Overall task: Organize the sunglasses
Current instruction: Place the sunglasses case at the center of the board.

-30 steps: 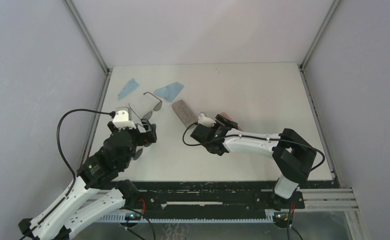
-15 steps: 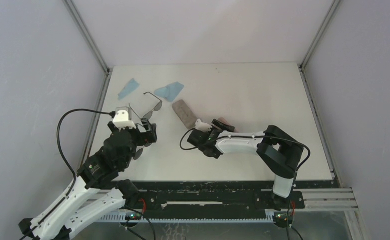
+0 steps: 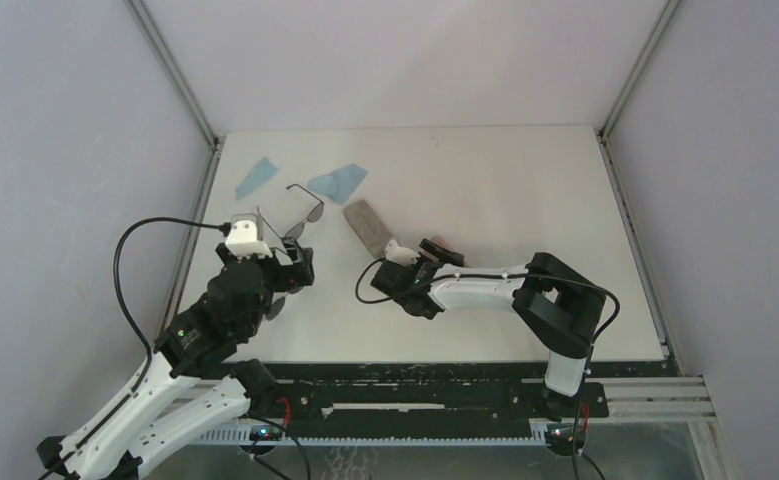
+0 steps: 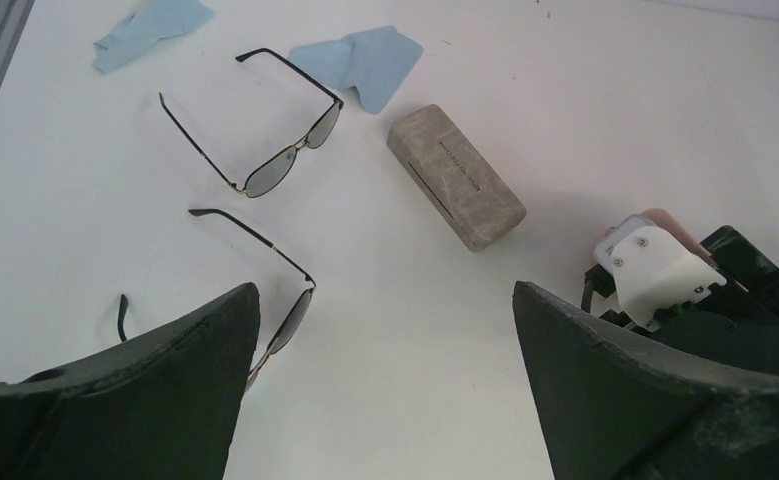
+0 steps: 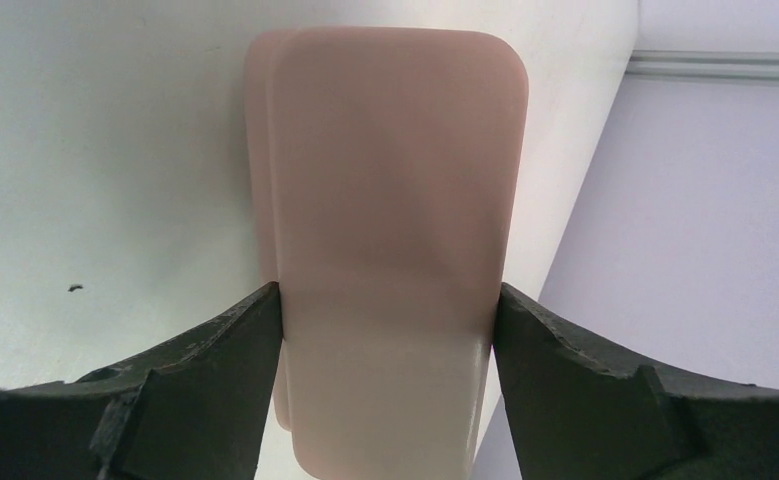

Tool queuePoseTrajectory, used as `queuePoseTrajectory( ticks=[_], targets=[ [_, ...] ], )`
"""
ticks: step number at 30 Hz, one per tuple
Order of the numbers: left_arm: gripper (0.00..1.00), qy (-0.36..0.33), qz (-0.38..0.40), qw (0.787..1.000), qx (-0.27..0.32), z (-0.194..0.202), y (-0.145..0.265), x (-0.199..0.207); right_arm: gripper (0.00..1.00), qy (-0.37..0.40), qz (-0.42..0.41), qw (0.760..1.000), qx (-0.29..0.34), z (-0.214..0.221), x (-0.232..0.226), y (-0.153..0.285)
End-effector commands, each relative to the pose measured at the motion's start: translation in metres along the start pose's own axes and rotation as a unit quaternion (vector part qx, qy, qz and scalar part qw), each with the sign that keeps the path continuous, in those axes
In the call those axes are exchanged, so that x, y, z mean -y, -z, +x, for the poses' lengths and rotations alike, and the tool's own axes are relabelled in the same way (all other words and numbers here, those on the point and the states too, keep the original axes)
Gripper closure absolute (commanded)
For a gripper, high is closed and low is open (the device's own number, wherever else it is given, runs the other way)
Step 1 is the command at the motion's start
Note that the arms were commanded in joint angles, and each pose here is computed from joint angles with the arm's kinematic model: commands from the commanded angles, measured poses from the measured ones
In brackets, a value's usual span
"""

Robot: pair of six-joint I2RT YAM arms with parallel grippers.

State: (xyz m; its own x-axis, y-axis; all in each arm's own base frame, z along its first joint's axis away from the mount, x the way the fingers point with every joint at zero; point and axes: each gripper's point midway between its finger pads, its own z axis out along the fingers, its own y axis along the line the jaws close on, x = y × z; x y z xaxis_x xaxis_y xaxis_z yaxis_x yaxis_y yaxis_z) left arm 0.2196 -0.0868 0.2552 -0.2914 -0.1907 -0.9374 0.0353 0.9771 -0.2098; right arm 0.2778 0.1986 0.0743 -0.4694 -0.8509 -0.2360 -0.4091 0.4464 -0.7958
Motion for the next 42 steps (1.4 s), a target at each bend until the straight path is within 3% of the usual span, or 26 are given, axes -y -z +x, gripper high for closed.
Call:
queuePoseTrajectory(
  ticks=[1, 17, 28, 33, 42],
  targets=[
    [0.0, 0.018, 0.006, 1.0, 0.005, -0.001, -0.001, 0.003, 0.27, -0.046, -0.011, 0.998, 0.034, -0.022, 0.004, 0.011],
    [0.0, 0.022, 0.005, 1.0, -0.006, 0.008, -0.004, 0.004, 0.18, -0.064, -0.059, 0.995, 0.057, -0.031, -0.006, 0.02],
    [0.0, 0.031, 0.007, 0.999, -0.012, 0.014, -0.006, 0.006, 0.15, -0.116, -0.145, 0.976, 0.119, -0.049, -0.008, 0.046],
    [0.0, 0.031, 0.01, 0.999, -0.011, 0.015, -0.006, 0.007, 0.15, -0.158, -0.217, 0.946, 0.183, -0.064, -0.004, 0.075],
    [0.0, 0.036, 0.022, 0.999, -0.007, 0.012, -0.007, 0.011, 0.15, -0.27, -0.323, 0.854, 0.304, -0.074, 0.043, 0.129]
  ],
)
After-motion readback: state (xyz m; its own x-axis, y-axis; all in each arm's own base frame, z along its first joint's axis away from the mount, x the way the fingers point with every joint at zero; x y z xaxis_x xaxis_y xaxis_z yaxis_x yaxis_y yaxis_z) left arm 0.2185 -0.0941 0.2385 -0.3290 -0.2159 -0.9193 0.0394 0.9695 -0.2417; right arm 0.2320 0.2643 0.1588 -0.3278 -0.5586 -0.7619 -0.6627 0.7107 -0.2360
